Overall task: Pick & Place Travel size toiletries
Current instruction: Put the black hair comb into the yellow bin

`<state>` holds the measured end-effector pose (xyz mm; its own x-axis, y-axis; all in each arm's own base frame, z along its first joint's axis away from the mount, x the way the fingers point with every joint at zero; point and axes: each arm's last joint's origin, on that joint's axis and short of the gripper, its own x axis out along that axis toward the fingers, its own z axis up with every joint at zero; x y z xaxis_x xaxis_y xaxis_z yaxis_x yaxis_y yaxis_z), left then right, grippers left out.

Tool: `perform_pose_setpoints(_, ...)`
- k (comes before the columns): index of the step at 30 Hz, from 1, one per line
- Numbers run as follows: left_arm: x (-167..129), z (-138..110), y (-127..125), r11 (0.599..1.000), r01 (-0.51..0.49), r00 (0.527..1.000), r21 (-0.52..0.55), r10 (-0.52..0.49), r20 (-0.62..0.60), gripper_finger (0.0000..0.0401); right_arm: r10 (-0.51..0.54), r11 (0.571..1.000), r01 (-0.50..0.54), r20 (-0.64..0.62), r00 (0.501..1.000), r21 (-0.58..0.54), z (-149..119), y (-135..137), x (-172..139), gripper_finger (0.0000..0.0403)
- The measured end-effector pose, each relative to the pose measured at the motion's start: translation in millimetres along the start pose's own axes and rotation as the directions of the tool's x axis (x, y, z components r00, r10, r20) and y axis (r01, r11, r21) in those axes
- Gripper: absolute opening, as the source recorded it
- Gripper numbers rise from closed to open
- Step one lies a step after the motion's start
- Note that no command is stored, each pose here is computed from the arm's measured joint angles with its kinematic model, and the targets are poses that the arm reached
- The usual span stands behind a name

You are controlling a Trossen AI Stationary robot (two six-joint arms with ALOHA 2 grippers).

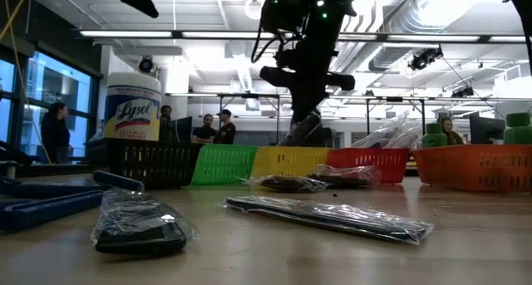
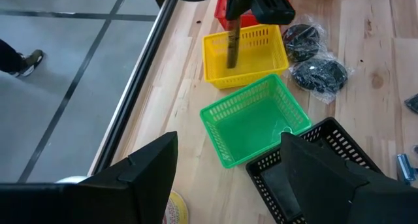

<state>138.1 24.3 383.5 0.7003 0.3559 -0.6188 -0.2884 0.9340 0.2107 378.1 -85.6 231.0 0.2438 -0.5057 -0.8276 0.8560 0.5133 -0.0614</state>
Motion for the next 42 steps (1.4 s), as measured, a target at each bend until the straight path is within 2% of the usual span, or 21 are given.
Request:
perform_pose_setpoints(5, 0, 0, 0, 1.000, 0.000, 1.000, 0.000, 0.000, 0.000, 0.0260, 0.022, 1.000, -0.022, 0.020, 1.000, 0.022, 3, 0, -3, 0.0003)
perform_pose_setpoints(9, 0, 0, 0, 1.000, 0.000, 1.000, 0.000, 0.000, 0.000, 0.0260, 0.091, 0.994, -0.095, 0.060, 0.994, 0.059, 4, 11, -4, 0.0003)
perform_pose_setpoints(15, 0, 0, 0, 1.000, 0.000, 1.000, 0.000, 0.000, 0.000, 0.0260, 0.055, 0.993, -0.063, 0.081, 0.995, 0.101, -2, 19, 2, 0.0003)
perform_pose_setpoints(21, 0, 0, 0, 1.000, 0.000, 1.000, -0.001, 0.000, 0.000, 0.0260, 0.074, 0.993, -0.081, 0.084, 0.994, 0.089, -6, 26, 5, 0.0003)
perform_pose_setpoints(25, 0, 0, 0, 1.000, 0.001, 1.000, -0.001, -0.001, 0.000, 0.0260, 0.125, 0.988, -0.127, 0.029, 0.992, 0.092, -7, 26, 6, 0.0008)
perform_pose_setpoints(29, 0, 0, 0, 1.000, 0.000, 1.000, -0.001, 0.000, 0.000, 0.0260, 0.159, 0.983, -0.157, -0.008, 0.987, 0.099, -6, 25, 7, 0.0037)
perform_pose_setpoints(34, 0, 0, 0, 1.000, 0.001, 1.000, -0.001, -0.001, 0.000, 0.0260, 0.179, 0.979, -0.172, -0.047, 0.983, 0.113, -8, 24, 7, 0.0105)
perform_pose_setpoints(38, 0, 0, 0, 1.000, 0.000, 1.000, -0.001, 0.000, 0.000, 0.0260, 0.299, 0.946, -0.273, -0.146, 0.943, 0.172, -4, 18, -4, 0.0152)
perform_pose_setpoints(42, 0, 0, 0, 1.000, 0.001, 1.000, -0.002, -0.001, -0.001, 0.0260, 0.406, 0.911, -0.378, -0.192, 0.893, 0.168, -9, 21, -31, 0.0172)
